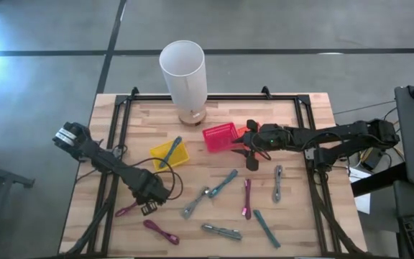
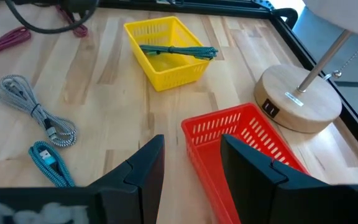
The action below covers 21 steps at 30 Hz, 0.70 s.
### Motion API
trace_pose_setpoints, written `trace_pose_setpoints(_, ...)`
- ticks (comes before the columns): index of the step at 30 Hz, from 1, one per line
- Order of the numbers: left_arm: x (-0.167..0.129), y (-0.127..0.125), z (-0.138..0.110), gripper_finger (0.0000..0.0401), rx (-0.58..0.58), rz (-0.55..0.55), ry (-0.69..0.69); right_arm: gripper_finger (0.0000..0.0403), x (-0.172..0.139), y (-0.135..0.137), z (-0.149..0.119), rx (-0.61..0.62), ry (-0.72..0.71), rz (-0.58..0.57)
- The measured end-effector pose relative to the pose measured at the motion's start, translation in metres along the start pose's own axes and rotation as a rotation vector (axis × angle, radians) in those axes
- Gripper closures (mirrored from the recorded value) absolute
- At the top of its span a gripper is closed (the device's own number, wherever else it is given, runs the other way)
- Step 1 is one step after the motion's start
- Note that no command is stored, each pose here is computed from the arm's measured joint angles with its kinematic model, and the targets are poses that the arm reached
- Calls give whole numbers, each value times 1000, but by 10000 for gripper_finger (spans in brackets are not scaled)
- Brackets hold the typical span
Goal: Pick & Place USB Port
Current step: Put the top left pink charger cable into the red bin
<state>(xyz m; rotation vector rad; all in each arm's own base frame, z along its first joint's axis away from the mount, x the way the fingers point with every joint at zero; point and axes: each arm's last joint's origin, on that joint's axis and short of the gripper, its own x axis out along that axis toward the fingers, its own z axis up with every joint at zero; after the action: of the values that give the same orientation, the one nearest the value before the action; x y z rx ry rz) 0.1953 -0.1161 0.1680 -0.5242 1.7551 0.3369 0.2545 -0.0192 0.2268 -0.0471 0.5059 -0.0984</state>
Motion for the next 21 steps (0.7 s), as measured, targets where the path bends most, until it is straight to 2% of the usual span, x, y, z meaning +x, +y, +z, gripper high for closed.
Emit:
trace_pose_setpoints(8, 16, 0, 3, 278, 4, -84, -11, 252, 0, 0, 0, 0, 0, 0)
trace_pose_setpoints(13, 24, 4, 4, 272, 31, -86, -45, 252, 0, 0, 0, 1, 0, 0)
trace_pose_setpoints(17, 24, 5, 5, 296, 61, -72, -67, 252, 0, 0, 0, -3, -1, 0)
trace_pose_setpoints(21, 21, 2, 6, 356, 82, -69, -98, 252, 0, 0, 0, -4, -2, 0)
